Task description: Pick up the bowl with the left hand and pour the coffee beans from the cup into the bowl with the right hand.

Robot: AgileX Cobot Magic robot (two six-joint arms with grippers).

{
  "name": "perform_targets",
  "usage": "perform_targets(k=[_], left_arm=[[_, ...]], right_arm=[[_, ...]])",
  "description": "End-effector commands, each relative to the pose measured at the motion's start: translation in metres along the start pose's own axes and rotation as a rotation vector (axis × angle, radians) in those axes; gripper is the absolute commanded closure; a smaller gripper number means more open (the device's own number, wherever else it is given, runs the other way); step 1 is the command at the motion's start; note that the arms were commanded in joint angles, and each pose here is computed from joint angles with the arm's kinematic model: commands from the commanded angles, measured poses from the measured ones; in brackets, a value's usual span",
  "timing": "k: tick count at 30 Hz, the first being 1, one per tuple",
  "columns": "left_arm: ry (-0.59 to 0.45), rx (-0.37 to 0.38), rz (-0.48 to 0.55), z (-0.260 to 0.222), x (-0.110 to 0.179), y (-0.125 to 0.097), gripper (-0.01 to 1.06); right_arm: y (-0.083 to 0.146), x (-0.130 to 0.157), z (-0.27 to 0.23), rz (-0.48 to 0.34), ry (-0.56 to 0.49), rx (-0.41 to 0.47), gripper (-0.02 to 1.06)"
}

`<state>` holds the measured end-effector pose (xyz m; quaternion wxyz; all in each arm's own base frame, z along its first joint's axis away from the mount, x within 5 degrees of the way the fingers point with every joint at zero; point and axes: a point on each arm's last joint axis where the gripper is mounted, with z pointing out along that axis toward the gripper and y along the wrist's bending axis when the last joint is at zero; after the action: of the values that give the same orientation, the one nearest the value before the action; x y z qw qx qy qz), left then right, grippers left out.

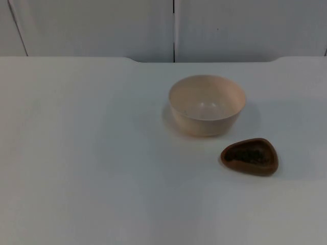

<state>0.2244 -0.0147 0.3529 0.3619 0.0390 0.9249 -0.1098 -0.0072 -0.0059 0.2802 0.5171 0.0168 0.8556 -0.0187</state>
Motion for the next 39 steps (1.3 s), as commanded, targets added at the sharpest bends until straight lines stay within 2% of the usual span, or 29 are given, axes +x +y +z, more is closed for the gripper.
perform_targets(k=[1, 7, 13, 16, 19, 28, 35, 39], left_arm=[[0.015, 0.039, 0.004, 0.007, -0.008, -0.003, 0.04], [0.090, 0.094, 0.009, 0.035, -0.020, -0.004, 0.04], [0.168, 0.148, 0.081, 0.070, -0.025, -0.025, 0.04], [0.223, 0.182, 0.122, 0.101, -0.023, -0.043, 0.04], [0.248, 0.189, 0.128, 0.115, -0.021, -0.047, 0.04], [0.356, 0.230, 0.060, 0.180, -0.023, -0.061, 0.04], [0.339, 0.224, 0.014, 0.212, -0.028, -0.073, 0.04], [0.358, 0.254, -0.039, 0.238, -0.031, -0.081, 0.04]], right_arm=[[0.000, 0.000, 0.000, 0.004, -0.007, -0.001, -0.01], [0.000, 0.000, 0.000, 0.004, -0.007, -0.001, -0.01], [0.000, 0.000, 0.000, 0.004, -0.007, -0.001, -0.01], [0.000, 0.000, 0.000, 0.004, -0.007, -0.001, -0.01], [0.000, 0.000, 0.000, 0.004, -0.007, -0.001, -0.01], [0.000, 0.000, 0.000, 0.004, -0.007, -0.001, -0.01], [0.000, 0.000, 0.000, 0.004, -0.007, -0.001, -0.01], [0.000, 0.000, 0.000, 0.004, -0.007, -0.001, -0.01]])
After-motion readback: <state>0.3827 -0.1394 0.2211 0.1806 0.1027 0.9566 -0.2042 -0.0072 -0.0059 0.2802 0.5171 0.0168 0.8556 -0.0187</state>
